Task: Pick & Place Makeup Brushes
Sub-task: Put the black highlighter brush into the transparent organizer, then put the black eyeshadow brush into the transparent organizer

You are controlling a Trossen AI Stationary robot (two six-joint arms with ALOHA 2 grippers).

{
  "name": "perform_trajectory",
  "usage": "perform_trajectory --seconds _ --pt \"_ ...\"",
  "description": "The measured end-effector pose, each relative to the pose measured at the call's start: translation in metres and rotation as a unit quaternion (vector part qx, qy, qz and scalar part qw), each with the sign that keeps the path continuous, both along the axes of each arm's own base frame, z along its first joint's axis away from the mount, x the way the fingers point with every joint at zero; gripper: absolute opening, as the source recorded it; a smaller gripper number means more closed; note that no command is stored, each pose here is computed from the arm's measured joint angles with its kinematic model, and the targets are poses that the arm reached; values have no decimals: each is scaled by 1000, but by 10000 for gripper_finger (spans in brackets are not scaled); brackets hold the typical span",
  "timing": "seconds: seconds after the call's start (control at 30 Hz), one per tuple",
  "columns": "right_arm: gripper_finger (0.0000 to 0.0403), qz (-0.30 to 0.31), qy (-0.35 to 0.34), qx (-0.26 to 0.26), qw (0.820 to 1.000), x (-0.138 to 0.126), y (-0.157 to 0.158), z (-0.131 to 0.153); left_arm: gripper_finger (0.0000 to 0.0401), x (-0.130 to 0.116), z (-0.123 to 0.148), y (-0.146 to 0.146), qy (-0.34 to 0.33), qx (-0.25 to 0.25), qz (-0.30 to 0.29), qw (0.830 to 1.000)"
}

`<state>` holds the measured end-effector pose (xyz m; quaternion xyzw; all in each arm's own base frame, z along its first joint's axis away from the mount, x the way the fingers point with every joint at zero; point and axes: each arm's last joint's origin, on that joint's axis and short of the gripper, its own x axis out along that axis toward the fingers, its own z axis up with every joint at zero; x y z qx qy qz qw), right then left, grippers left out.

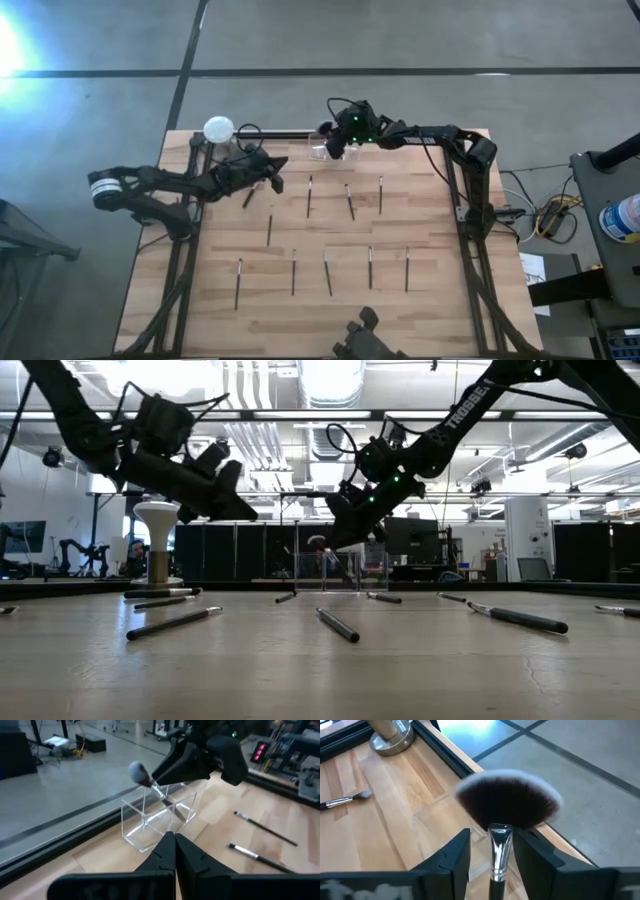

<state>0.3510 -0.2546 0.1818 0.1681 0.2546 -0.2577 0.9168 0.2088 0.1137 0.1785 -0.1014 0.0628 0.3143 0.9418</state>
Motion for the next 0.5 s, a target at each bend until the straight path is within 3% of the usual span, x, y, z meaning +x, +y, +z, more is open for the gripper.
perform_trajectory --seconds 0.1,0.3,0.5 --pt "111 7 14 -11 1000 -2 10 15 0 -4 0 -2 -4 1 -4 1000" --pt "20 -4 68 -23 997 -15 55 31 0 -5 0 -5 -7 1 -18 1000" --pt "12 -60 78 -3 995 -43 113 24 0 -3 0 -7 -10 -3 -48 999"
